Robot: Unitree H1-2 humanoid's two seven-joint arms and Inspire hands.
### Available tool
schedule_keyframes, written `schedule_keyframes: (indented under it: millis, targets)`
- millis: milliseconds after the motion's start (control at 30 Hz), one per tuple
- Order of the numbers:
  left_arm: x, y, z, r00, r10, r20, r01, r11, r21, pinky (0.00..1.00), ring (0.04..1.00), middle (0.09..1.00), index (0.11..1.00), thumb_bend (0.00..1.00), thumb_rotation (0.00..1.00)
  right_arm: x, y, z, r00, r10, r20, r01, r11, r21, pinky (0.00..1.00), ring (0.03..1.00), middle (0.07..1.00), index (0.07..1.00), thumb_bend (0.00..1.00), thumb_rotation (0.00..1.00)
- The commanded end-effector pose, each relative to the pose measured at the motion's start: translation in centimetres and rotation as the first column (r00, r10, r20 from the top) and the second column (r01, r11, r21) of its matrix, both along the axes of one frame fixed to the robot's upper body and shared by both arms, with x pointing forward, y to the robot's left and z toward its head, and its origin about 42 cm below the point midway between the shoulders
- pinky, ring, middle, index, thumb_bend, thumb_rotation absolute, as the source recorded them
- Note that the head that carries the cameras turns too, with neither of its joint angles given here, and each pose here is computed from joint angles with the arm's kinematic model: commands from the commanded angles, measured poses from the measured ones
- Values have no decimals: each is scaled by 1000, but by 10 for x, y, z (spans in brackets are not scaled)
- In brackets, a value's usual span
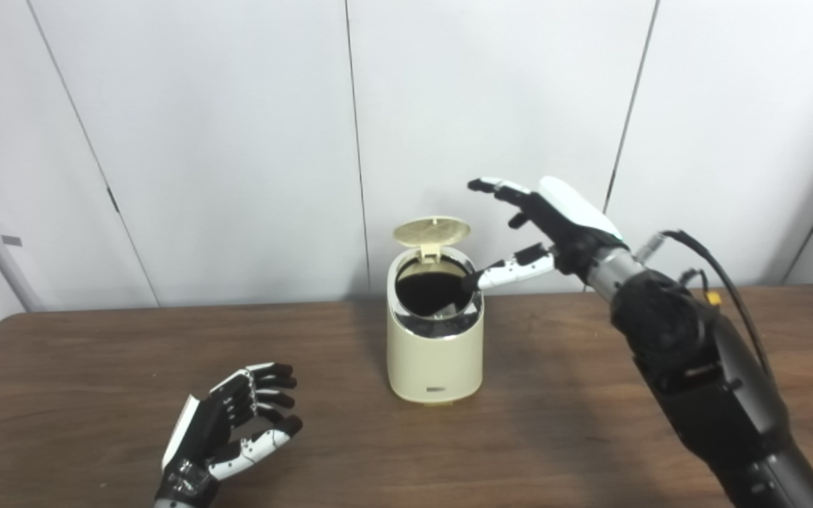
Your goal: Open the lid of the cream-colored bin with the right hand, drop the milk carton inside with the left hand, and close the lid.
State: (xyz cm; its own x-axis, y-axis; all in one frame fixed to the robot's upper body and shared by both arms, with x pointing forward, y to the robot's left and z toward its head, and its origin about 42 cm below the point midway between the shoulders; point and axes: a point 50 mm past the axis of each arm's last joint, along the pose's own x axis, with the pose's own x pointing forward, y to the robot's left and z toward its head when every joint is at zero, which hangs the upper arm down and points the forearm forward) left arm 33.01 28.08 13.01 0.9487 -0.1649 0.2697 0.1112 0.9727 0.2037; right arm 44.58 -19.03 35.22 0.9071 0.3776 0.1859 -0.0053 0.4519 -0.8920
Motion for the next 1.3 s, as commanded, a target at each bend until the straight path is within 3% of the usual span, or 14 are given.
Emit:
schedule_keyframes:
  millis: [0, 100, 300, 967, 1267]
  targets:
    - [7, 0, 14, 997, -2, 76, 2, 1000, 7, 517, 615, 693, 723, 716, 252, 2, 1, 33, 994, 28, 105, -22, 998, -55, 808, 995, 916, 884, 828, 481]
    - [7, 0, 13, 997, 2, 78, -2, 1000, 8, 517, 615, 692, 721, 713, 245, 3, 7, 33, 994, 47, 94, -38, 995, -92, 878, 1000, 923, 896, 816, 523]
    - [7, 0, 12, 997, 5, 81, -6, 1000, 5, 522, 619, 691, 718, 712, 239, 2, 11, 27, 992, 92, 87, -83, 991, -100, 911, 1000, 922, 896, 824, 537]
    - [8, 0, 12, 997, 12, 81, -12, 1000, 6, 521, 615, 691, 720, 732, 259, -31, 1, 20, 979, 182, 91, -171, 978, -121, 909, 995, 842, 832, 778, 449]
    - [8, 0, 13, 996, 17, 85, -17, 1000, 1, 514, 610, 687, 720, 734, 261, -43, 1, 9, 969, 218, 114, -200, 968, -151, 864, 953, 793, 804, 821, 401]
